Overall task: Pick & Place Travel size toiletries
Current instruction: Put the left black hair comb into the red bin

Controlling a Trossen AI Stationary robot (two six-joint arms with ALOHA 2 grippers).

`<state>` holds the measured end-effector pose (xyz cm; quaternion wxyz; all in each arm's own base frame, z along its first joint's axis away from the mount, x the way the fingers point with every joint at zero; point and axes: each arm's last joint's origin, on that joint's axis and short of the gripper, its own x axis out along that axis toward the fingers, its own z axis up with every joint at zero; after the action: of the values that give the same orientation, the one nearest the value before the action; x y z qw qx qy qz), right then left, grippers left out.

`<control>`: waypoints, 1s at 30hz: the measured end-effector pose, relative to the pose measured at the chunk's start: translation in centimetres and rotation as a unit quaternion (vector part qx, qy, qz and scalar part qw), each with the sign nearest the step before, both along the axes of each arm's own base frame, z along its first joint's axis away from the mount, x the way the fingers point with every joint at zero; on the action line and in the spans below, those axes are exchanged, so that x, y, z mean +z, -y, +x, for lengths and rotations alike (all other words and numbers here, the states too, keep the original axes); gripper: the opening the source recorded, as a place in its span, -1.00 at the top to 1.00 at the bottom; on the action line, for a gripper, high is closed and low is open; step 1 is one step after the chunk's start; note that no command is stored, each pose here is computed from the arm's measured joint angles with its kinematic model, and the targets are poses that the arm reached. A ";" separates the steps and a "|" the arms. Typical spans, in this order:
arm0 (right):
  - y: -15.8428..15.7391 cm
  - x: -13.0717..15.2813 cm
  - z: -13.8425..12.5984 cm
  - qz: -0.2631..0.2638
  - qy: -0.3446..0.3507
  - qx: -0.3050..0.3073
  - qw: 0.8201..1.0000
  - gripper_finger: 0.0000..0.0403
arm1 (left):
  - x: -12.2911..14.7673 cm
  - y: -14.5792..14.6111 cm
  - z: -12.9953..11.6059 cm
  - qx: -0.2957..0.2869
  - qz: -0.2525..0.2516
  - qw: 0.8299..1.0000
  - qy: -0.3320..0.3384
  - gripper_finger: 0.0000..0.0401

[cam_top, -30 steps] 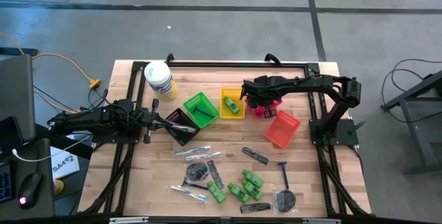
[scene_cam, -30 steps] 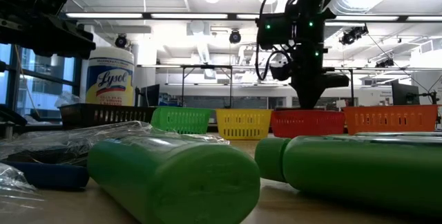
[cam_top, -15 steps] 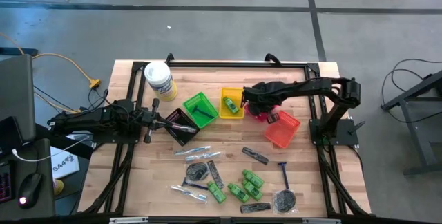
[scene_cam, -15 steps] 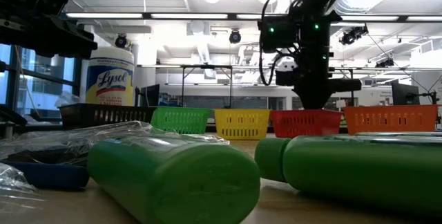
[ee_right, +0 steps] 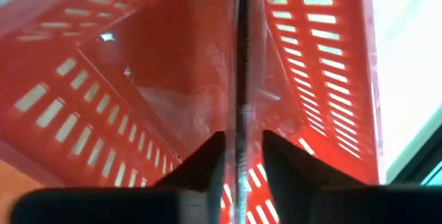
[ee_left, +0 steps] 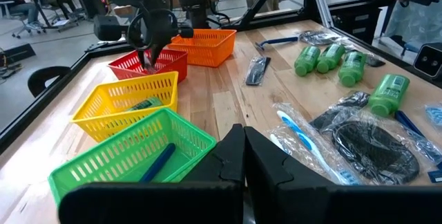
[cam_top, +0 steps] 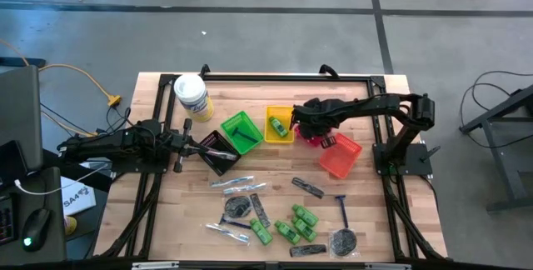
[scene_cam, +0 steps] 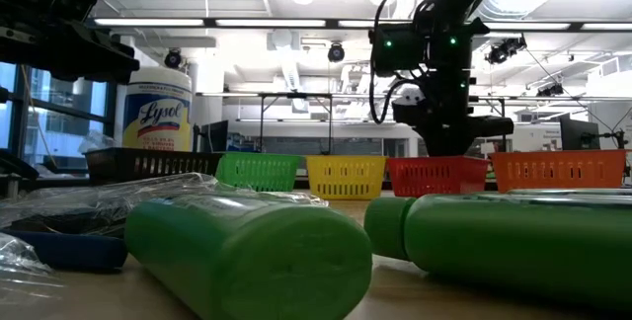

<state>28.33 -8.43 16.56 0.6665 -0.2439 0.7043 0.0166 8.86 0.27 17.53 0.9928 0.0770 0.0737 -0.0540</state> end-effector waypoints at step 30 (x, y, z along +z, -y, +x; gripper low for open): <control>-3.7 8.7 -0.9 0.241 0.319 -0.364 0.841 0.05 | -0.1 0.0 0.0 0.001 -0.001 1.000 -0.001 1.00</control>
<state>27.44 -4.69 25.21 0.8501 0.2067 0.4648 -0.1364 8.87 0.28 17.46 0.9928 0.0762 0.0750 -0.0534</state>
